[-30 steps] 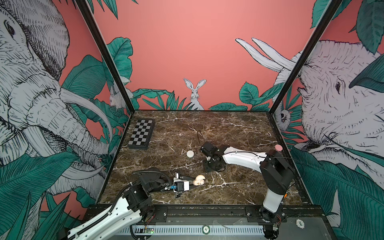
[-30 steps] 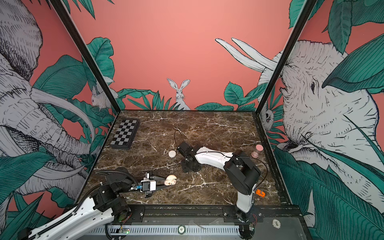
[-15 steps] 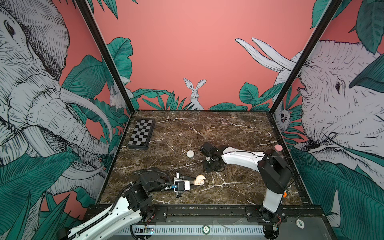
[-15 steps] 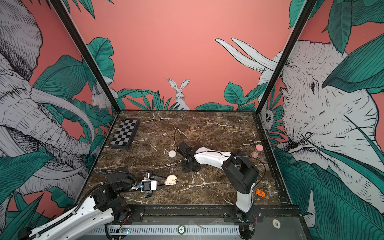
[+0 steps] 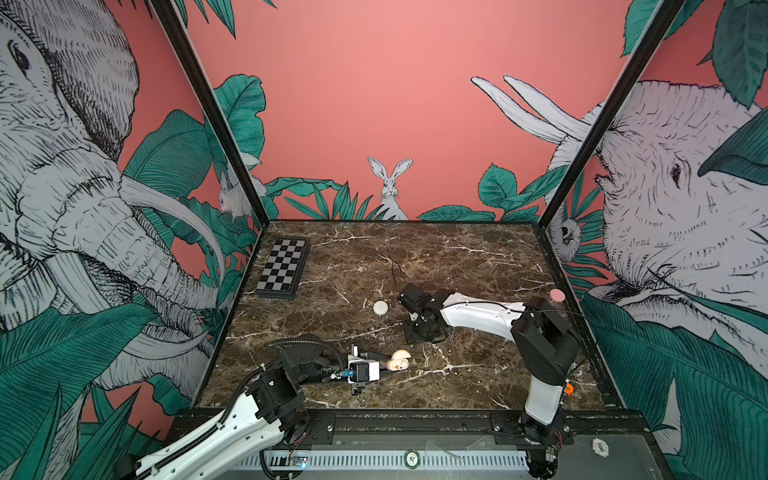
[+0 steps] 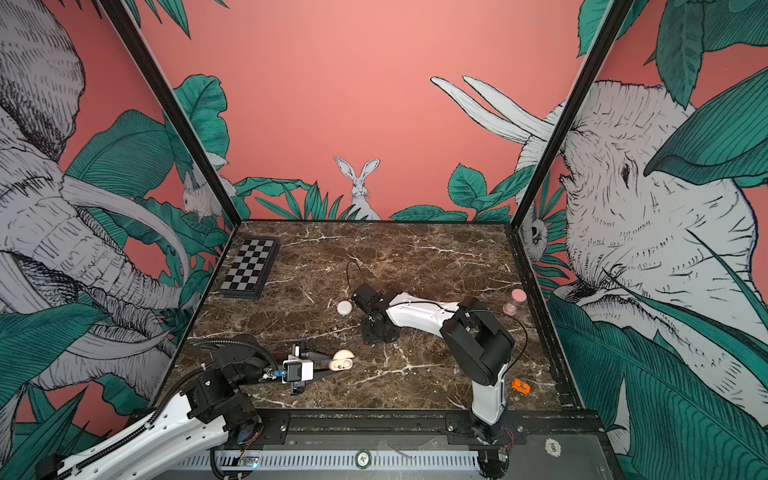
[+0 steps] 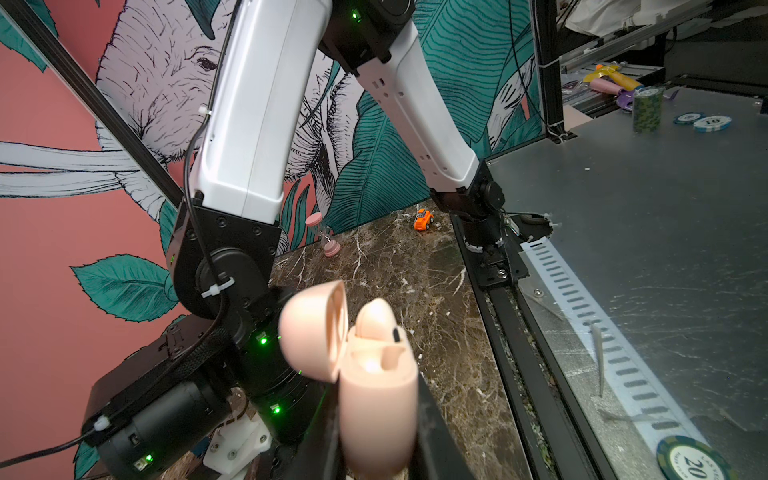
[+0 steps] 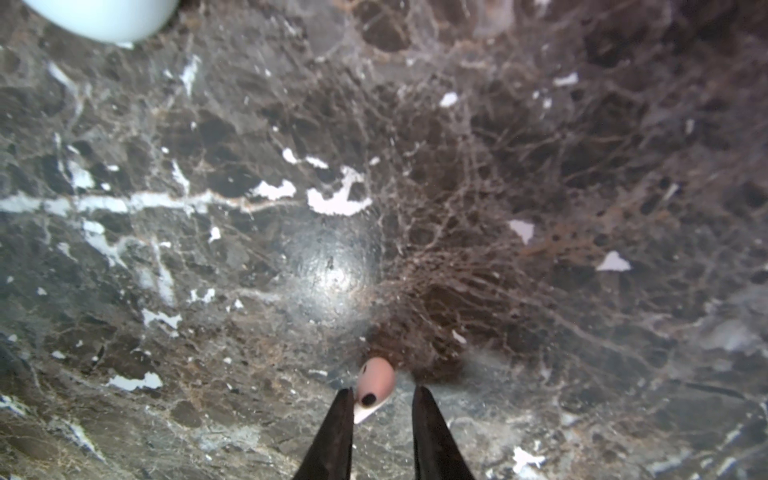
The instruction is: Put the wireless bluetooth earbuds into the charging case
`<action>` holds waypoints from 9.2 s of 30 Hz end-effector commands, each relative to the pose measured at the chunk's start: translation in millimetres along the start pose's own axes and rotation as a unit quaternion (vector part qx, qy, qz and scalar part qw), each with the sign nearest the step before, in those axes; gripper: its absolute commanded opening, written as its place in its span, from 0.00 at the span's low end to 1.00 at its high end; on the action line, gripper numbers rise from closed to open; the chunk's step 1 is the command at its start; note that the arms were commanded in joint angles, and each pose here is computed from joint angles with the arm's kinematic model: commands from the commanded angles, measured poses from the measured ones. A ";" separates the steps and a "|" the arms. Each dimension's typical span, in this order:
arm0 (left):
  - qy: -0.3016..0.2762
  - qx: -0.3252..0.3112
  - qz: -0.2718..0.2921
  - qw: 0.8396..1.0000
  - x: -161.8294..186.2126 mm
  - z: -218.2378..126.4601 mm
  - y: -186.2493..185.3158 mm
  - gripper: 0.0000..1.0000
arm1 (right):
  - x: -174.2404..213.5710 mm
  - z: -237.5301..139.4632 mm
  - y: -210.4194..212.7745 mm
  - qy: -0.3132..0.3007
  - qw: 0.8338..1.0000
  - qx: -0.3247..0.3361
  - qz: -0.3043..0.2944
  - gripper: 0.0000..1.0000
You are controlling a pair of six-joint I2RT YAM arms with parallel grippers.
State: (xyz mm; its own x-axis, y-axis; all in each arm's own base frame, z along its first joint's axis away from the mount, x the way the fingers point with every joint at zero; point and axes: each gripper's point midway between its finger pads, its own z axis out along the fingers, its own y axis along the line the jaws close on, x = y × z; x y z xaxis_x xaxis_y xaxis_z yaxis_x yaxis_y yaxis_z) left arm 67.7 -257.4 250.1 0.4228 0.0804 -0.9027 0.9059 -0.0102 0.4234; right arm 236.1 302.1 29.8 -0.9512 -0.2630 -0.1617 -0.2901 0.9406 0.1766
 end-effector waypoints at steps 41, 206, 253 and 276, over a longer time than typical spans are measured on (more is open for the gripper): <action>-0.012 -0.003 0.017 1.000 -11.3 -0.2 4.1 0.00 | -2.7 10.8 -10.1 0.005 0.999 0.041 0.013 0.18; 0.010 -0.194 -0.346 0.918 132.8 101.2 90.8 0.00 | -42.6 -184.6 -25.5 -0.242 0.965 -0.085 0.051 0.06; 0.019 -0.263 -0.252 0.931 113.8 47.4 91.9 0.00 | -30.1 -20.7 -83.9 -0.010 0.976 0.061 0.208 0.39; 0.033 -0.257 -0.252 0.932 121.5 50.0 88.1 0.00 | -25.4 4.7 -82.5 0.021 0.978 0.064 0.196 0.27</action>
State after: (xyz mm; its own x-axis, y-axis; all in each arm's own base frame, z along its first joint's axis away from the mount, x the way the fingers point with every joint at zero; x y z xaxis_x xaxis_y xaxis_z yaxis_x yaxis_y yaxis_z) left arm 203.1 -296.5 170.3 -0.0897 0.0141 -0.9959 0.8412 0.5364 -0.0682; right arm 285.7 235.5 20.3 -0.9887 0.1293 -0.0754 0.1198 0.9855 0.1199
